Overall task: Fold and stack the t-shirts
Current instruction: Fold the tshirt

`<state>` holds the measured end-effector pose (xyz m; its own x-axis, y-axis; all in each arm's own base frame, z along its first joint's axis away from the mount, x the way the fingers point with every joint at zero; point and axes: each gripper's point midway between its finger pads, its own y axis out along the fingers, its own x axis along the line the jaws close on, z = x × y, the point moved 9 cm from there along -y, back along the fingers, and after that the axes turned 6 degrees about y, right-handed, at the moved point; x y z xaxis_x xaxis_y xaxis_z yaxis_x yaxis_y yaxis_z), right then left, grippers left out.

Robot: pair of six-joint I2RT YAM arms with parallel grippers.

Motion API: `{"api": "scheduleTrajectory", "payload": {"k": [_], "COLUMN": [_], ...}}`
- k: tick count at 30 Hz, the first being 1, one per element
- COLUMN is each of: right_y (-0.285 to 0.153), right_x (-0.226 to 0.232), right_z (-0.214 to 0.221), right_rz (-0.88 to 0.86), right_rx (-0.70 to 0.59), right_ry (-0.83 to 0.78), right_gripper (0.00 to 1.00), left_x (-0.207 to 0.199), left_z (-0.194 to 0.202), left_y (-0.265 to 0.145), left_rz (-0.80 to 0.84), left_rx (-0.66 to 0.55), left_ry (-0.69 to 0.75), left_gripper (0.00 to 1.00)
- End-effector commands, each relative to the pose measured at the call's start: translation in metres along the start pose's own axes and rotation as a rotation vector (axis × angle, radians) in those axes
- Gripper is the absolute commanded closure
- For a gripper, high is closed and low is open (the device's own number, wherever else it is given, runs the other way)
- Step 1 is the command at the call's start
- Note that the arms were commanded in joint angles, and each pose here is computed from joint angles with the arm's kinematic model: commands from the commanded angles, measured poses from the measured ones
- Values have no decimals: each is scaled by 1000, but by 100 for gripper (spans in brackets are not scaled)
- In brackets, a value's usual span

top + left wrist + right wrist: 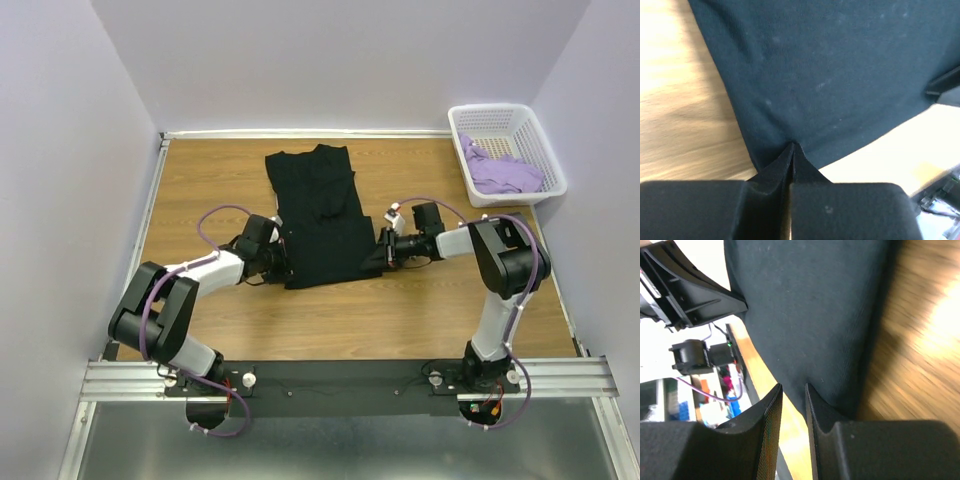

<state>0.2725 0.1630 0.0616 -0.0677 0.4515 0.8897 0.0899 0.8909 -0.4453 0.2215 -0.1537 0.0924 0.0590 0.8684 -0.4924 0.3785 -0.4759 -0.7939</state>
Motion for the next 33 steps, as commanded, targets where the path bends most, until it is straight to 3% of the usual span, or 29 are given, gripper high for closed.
{"api": "scheduleTrajectory", "payload": {"k": [1, 7, 12, 17, 22, 26, 29, 33], "right_y": [-15, -28, -37, -2, 50, 73, 83, 80], "right_x": [-26, -25, 22, 74, 90, 67, 35, 31], "right_z": [10, 21, 12, 3, 7, 14, 25, 30], "right_rz": [69, 83, 20, -38, -85, -110, -58, -35], "right_rx": [-44, -57, -88, -16, 68, 108, 150, 167], "right_ry": [111, 144, 6, -132, -195, -120, -57, -48], "right_gripper": [67, 66, 66, 66, 66, 66, 66, 65], "left_x": [23, 30, 18, 2, 3, 8, 12, 8], "left_z": [21, 24, 18, -6, -13, -11, -6, -15], "left_y": [4, -6, -30, -57, -68, -68, -68, -70], "left_rz": [-80, -96, -55, -70, -107, -117, -127, -118], "left_rx": [82, 88, 3, -147, -222, -231, -233, -274], "left_ry": [-28, -34, -15, 1, -6, -18, -25, -12], "left_gripper": [95, 95, 91, 82, 74, 63, 63, 63]}}
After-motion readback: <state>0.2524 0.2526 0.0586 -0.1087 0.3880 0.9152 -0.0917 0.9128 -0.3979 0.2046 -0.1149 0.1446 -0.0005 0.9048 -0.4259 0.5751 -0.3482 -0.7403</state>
